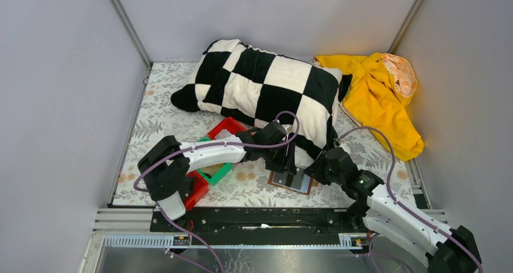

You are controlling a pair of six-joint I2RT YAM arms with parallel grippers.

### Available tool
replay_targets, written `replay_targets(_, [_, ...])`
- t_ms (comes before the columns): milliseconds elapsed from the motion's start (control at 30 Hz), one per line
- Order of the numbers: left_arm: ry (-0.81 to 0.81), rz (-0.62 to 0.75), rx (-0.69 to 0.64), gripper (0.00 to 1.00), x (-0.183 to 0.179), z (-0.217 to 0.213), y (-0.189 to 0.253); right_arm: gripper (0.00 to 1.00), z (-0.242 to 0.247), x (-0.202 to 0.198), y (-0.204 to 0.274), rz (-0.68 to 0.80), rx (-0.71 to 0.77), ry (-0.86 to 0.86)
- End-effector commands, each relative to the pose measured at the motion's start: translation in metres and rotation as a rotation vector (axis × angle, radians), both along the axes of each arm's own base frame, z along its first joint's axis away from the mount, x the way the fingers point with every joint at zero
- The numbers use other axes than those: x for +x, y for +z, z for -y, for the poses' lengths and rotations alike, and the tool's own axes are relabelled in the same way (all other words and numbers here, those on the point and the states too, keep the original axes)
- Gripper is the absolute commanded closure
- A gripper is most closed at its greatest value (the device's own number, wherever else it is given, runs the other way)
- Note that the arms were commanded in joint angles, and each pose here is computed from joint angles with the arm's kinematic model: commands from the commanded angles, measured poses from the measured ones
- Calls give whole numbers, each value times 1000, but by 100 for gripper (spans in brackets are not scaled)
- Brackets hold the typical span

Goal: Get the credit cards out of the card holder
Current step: Remove the credit card from the card holder.

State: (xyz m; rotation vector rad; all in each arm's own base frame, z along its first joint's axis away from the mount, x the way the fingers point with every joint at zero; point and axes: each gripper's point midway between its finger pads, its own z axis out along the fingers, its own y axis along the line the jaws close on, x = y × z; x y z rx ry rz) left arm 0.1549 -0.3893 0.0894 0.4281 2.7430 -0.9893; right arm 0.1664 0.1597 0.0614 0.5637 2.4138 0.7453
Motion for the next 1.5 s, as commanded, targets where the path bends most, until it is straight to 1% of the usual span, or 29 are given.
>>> replay_targets(0, [58, -12, -59, 41, 12, 9, -6, 70, -21, 5, 7, 22, 73, 69])
replay_targets(67, [64, -27, -70, 41, 10, 11, -11, 70, -22, 3, 4, 4, 83, 66])
replay_targets(233, [59, -49, -89, 39, 6, 12, -19, 70, -13, -2, -11, -26, 53, 39])
replay_targets(467, [51, -60, -78, 39, 4, 11, -30, 70, -9, -11, -34, -71, 42, 32])
replay_targets(700, [70, -60, -45, 41, 6, 3, -45, 73, 0, -21, -57, -114, 29, 3])
replay_targets(867, [59, -53, -51, 41, 5, 2, -46, 76, 11, -27, -72, -134, 9, -39])
replay_targets(1033, [48, -65, -62, 46, 3, 5, -49, 77, 13, -30, -77, -142, 12, -50])
replay_targets(1200, [41, -77, -110, 53, 1, 10, -47, 77, 13, -30, -77, -144, 11, -51])
replay_targets(1400, [43, -105, -137, 61, -2, 14, -49, 77, 13, -30, -77, -142, 11, -50])
replay_targets(1467, [45, -114, -165, 65, -2, 17, -46, 77, 13, -30, -78, -142, 11, -50])
